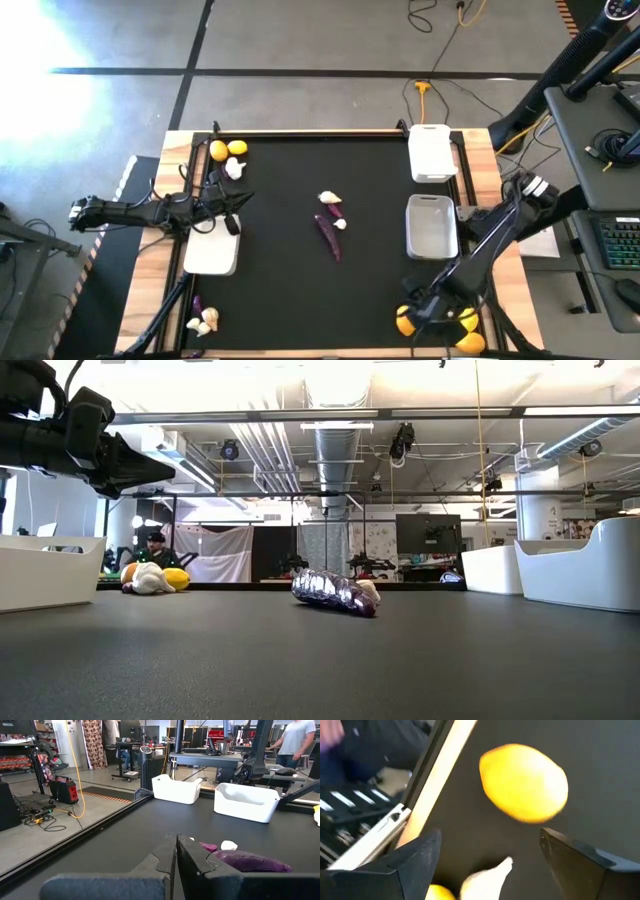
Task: Sort produce into baskets
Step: Put the lemon into the gray bin
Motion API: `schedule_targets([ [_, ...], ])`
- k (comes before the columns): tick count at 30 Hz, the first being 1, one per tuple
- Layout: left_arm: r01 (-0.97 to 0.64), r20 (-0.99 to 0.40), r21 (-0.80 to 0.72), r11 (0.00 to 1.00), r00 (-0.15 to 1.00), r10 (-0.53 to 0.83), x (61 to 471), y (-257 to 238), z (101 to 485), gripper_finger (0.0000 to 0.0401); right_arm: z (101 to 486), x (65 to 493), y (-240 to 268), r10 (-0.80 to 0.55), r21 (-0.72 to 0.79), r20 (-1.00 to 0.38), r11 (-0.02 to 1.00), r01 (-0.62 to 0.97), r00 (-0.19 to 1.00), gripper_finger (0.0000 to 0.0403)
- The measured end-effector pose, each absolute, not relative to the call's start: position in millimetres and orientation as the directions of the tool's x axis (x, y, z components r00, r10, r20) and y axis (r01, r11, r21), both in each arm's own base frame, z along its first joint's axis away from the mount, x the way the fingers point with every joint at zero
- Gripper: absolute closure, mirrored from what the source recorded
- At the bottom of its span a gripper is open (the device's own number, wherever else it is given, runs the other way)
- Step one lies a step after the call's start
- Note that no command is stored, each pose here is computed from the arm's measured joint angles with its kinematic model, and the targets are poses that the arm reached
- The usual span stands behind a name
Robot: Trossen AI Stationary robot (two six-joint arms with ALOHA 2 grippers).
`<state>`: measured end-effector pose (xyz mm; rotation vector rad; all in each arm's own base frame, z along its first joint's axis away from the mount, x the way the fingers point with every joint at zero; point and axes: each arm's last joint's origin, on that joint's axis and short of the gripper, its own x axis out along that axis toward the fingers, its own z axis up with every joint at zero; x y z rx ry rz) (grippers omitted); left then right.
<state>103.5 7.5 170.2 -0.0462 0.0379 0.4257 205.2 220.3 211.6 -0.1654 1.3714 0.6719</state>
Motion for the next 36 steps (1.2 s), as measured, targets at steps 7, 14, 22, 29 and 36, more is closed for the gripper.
schedule_targets([
  [7, -0.414, -0.047, -0.037, 0.91, 0.91, 0.412, 103.5, 7.5, 170.1, 0.0401, 218.5, 217.0, 231.9, 0.099, 0.09, -0.995, 0.7, -0.708, -0.028, 0.0095],
  [14, -0.414, -0.047, -0.037, 0.91, 0.91, 0.412, 103.5, 7.5, 170.1, 0.0401, 206.0, 220.3, 249.4, -0.008, 0.027, -0.999, 0.506, -0.862, -0.037, 0.0109],
  [22, -0.414, -0.047, -0.037, 0.91, 0.91, 0.412, 103.5, 7.5, 170.1, 0.0401, 198.0, 227.5, 265.9, -0.024, 0.026, -0.999, 0.227, -0.974, -0.032, 0.0116],
  [29, -0.414, -0.047, -0.037, 0.91, 0.91, 0.412, 103.5, 7.5, 170.1, 0.0401, 206.5, 230.9, 268.1, -0.024, -0.024, -1.0, 0.258, -0.966, 0.018, 0.0104],
  [36, -0.414, -0.047, -0.037, 0.91, 0.91, 0.412, 103.5, 7.5, 170.1, 0.0401, 209.1, 230.5, 271.1, -0.016, -0.027, -1.0, 0.203, -0.979, 0.024, 0.0079],
])
